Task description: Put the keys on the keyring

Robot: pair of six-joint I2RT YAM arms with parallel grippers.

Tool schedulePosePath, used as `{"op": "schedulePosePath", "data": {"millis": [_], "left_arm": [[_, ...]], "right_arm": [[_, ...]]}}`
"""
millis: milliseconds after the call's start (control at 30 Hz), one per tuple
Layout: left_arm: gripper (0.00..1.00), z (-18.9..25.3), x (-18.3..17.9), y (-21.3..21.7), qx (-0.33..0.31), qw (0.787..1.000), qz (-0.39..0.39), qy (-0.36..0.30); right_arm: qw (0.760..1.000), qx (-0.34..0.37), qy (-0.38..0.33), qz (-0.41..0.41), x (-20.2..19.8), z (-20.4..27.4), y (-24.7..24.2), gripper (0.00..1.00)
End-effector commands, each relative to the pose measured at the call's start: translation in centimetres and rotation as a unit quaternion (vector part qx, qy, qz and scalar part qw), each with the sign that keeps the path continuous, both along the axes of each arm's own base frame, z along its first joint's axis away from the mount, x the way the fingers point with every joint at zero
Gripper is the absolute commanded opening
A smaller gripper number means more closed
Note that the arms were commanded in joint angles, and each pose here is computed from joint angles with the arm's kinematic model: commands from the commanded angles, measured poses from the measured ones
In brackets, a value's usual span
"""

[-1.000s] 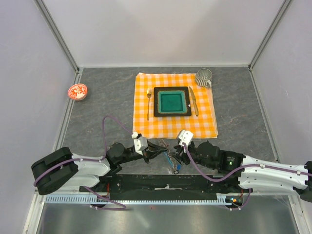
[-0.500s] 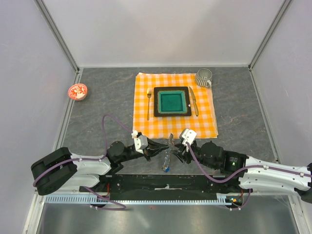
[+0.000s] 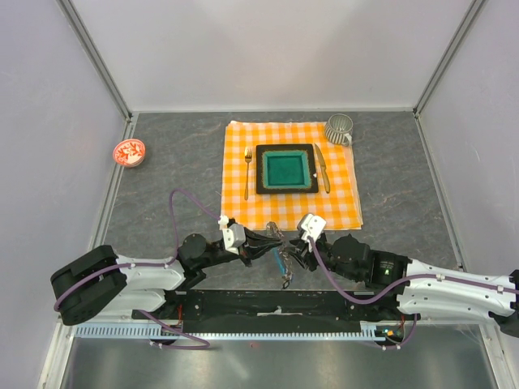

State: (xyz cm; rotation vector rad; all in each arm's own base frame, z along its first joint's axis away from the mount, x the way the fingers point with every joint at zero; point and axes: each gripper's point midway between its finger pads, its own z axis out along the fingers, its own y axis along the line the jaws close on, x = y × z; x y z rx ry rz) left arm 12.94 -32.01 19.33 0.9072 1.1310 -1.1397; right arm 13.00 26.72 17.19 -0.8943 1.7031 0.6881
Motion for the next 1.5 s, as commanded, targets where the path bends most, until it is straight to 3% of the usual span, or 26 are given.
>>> {"op": "schedulePosePath", "data": {"millis": [0,200,267,300,400,833,1233,1367,1467], "left_arm": [[0.02,11.4,-1.6,1.9,-0.186,0.973,-0.005,-0.135],[0.02,11.5,-1.6,1.9,-0.188,0.973,-0.007,-0.136],[0.02,11.5,-1.6,1.8,-0.187,0.973,-0.007,-0.136],[0.02,11.5,-1.6,1.8,-0.187,0.973,-0.007,-0.137],[0.02,11.5,-1.7,1.7,-0.187,0.972,-0.01,-0.14],[0.02,11.9,-2.4,1.1,-0.19,0.971,-0.028,-0.143],[0.02,11.3,-3.1,-0.3,-0.184,0.973,-0.04,-0.135],[0.02,10.9,-3.2,-1.0,-0.178,0.975,-0.046,-0.126],[0.02,10.5,-3.3,-1.5,-0.172,0.976,-0.051,-0.121]], "right_arm": [[0.999,0.036,-0.023,-0.004,0.5,2.4,0.9,0.37],[0.999,0.035,-0.028,-0.002,0.6,2.4,1.1,0.34],[0.999,0.034,-0.025,0.003,0.5,2.4,1.3,0.24],[0.999,0.031,-0.023,0.007,0.3,2.2,1.3,0.14],[0.999,0.037,-0.016,0.031,-0.4,2.4,1.8,0.0],[0.994,0.092,-0.02,0.052,-1.0,5.1,3.0,0.0],[0.976,0.21,-0.04,0.04,-1.2,8.6,1.9,0.0],[0.957,0.274,-0.057,0.073,-2.5,11.0,1.6,0.06],[0.953,0.279,-0.058,0.106,-3.6,11.1,2.0,0.13]]}}
